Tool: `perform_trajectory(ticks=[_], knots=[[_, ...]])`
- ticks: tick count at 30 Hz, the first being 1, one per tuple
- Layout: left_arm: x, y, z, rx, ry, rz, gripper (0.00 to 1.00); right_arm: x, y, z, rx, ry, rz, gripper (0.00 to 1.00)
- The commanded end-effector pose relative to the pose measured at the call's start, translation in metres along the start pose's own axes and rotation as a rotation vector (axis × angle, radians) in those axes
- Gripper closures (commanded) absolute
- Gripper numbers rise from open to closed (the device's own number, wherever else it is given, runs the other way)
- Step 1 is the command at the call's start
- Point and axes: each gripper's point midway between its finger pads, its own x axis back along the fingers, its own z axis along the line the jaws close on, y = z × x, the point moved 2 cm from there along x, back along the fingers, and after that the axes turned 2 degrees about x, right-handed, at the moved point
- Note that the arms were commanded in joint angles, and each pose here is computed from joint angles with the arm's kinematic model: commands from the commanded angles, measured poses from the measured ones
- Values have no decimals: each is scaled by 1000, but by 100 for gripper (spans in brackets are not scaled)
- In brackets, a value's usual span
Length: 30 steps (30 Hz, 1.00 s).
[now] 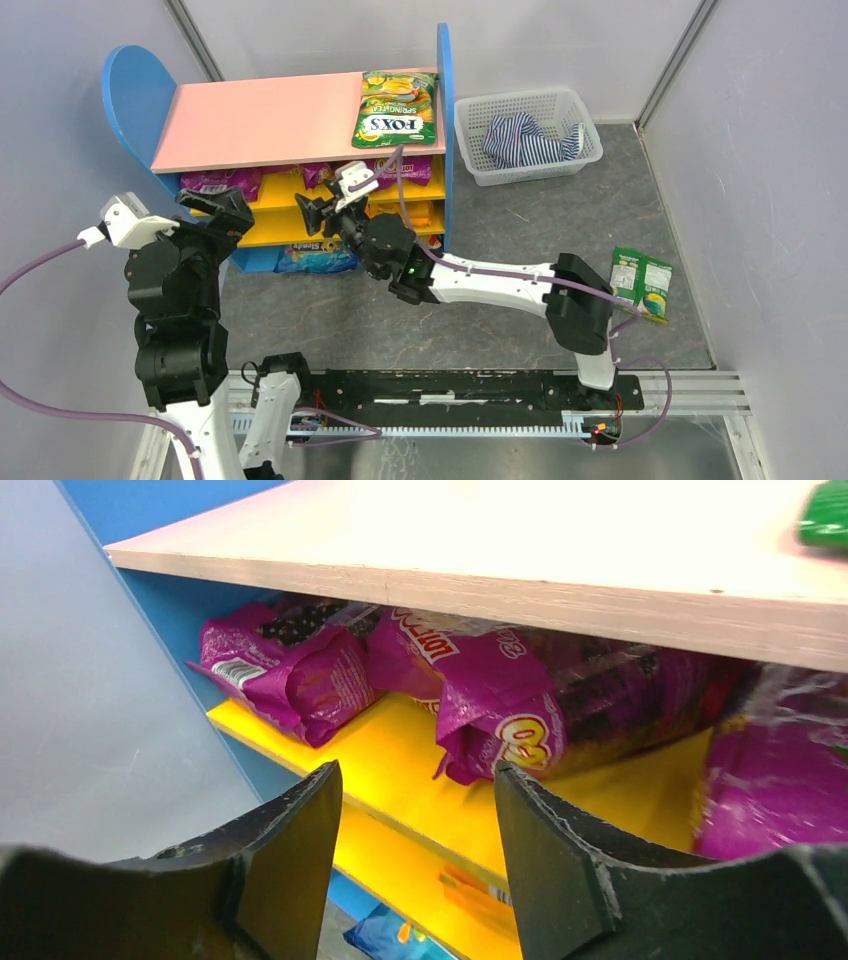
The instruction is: Place and organize the candy bags onto the shelf
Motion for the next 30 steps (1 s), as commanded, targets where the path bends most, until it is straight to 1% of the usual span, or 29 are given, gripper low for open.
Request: perform_trajectory(ticks=[1,3,7,16,23,25,27,30], knots=[[8,9,0,-52,-2,-33,0,-18,12,6,-7,-48,-66,33],[11,10,-1,-54,-8,-33,0,-23,11,5,-1,-70,-80,31],[15,13,2,-64,0,-47,0,-30,9,4,27,-103,-89,31],[24,18,0,-58,-11,-58,0,-40,4,4,82,-139,-123,48],[29,22,1,-57,-11,-75,0,-53,0,9,119,-145,-144,52],[30,23,2,-56,-10,-81,0,-55,0,10,128,-145,-152,59],[31,24,3,-57,-8,-84,0,-55,1,12,140,-131,-155,77],[31,23,4,-57,-5,-86,0,-51,4,13,153,-101,-161,96]])
